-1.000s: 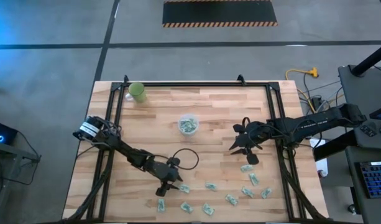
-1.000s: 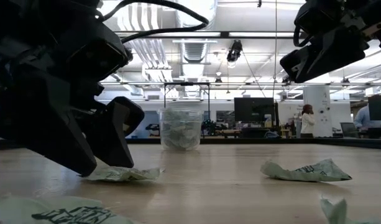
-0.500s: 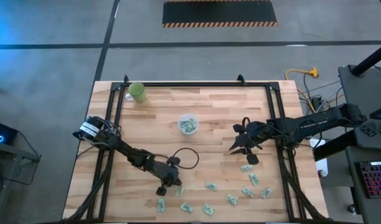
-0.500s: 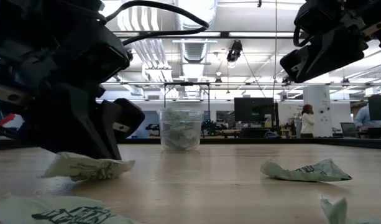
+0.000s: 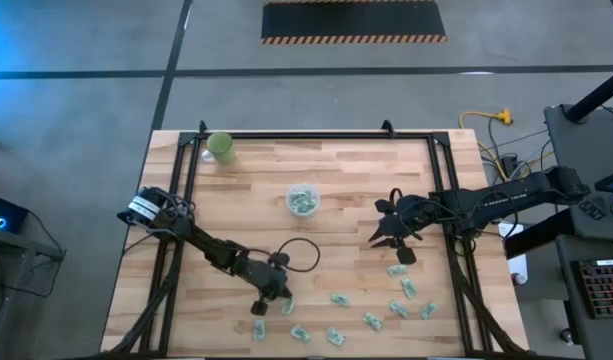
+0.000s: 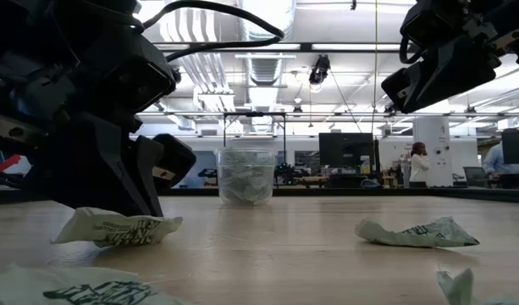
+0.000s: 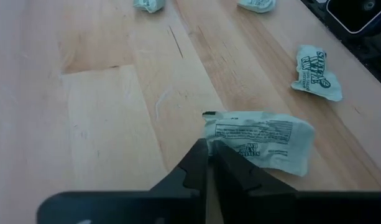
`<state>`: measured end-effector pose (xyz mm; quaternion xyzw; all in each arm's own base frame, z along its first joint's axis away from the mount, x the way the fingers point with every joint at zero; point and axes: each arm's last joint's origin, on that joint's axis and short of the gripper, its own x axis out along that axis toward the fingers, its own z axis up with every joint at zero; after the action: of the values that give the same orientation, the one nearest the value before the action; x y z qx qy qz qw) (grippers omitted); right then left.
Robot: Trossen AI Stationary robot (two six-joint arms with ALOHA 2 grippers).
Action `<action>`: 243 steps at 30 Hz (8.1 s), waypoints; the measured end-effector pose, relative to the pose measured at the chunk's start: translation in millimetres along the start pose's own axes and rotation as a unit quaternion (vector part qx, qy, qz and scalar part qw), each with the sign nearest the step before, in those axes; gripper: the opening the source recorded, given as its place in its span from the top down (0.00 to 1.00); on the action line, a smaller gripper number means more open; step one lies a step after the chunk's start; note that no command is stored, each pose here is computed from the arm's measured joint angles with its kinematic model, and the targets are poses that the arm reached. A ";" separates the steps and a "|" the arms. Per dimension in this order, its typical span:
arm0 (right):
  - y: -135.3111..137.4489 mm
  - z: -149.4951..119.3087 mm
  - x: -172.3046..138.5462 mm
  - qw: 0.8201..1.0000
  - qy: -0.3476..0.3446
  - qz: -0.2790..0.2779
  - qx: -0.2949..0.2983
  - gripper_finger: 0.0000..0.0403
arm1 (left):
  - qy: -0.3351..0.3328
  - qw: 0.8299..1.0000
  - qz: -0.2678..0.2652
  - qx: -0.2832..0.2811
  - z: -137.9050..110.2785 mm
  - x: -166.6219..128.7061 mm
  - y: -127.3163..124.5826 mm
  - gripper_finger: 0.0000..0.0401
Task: Pick and place Stevia / Truvia into bins
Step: Put the green stevia packet into the transparent container
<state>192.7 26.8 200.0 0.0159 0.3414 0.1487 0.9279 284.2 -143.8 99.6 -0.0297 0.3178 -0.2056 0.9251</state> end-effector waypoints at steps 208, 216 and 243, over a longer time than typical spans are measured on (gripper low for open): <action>49.7 -94.5 37.7 0.973 0.160 -0.011 0.164 0.85 | -0.078 0.889 0.445 0.069 87.0 -159.4 75.8 0.57; 49.7 -94.9 39.2 0.973 0.162 -0.012 0.165 0.87 | -0.074 0.890 0.445 0.070 84.8 -158.6 76.1 0.57; 49.1 8.6 29.9 0.961 -0.023 -0.250 -0.114 0.98 | -0.075 0.890 0.445 0.070 85.5 -158.9 76.0 0.57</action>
<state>206.8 82.9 194.1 -0.1728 0.2937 -0.0505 0.9388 249.6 -17.4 245.0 0.1648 0.2121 0.2088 0.9404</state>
